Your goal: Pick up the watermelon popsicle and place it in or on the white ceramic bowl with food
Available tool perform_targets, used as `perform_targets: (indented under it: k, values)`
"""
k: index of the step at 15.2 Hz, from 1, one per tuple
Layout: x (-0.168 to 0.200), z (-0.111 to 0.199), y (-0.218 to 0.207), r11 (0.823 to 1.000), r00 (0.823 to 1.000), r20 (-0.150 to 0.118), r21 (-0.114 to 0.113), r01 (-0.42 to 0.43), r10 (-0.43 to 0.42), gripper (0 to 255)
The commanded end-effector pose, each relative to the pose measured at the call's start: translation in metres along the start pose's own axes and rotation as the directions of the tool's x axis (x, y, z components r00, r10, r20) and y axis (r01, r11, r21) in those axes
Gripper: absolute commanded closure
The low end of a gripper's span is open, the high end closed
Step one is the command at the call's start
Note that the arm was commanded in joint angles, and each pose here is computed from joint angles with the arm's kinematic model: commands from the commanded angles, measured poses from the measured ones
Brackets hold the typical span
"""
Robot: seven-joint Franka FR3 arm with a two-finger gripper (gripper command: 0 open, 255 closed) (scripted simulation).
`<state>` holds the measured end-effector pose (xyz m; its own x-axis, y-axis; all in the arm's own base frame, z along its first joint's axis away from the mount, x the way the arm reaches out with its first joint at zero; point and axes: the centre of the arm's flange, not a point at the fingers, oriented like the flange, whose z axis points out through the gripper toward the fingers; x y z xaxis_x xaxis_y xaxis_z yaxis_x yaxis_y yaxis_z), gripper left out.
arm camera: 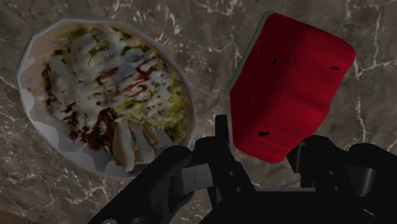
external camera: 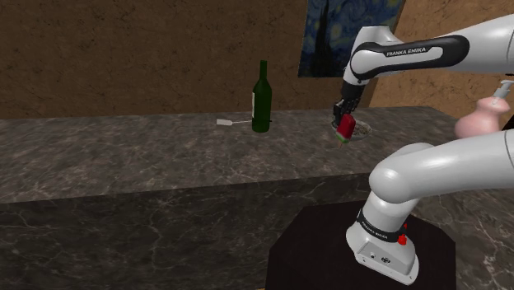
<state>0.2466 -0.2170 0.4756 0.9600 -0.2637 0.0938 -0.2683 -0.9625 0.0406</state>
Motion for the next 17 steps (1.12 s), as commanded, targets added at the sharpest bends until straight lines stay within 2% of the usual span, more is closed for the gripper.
perform_targets:
  k: [1,17]
  values:
    - [0.001,-0.011,0.002,1.000,1.000,0.000,0.000,0.000,0.000,255]
    - [0.009,-0.095,0.005,1.000,1.000,0.000,0.000,0.000,0.000,255]
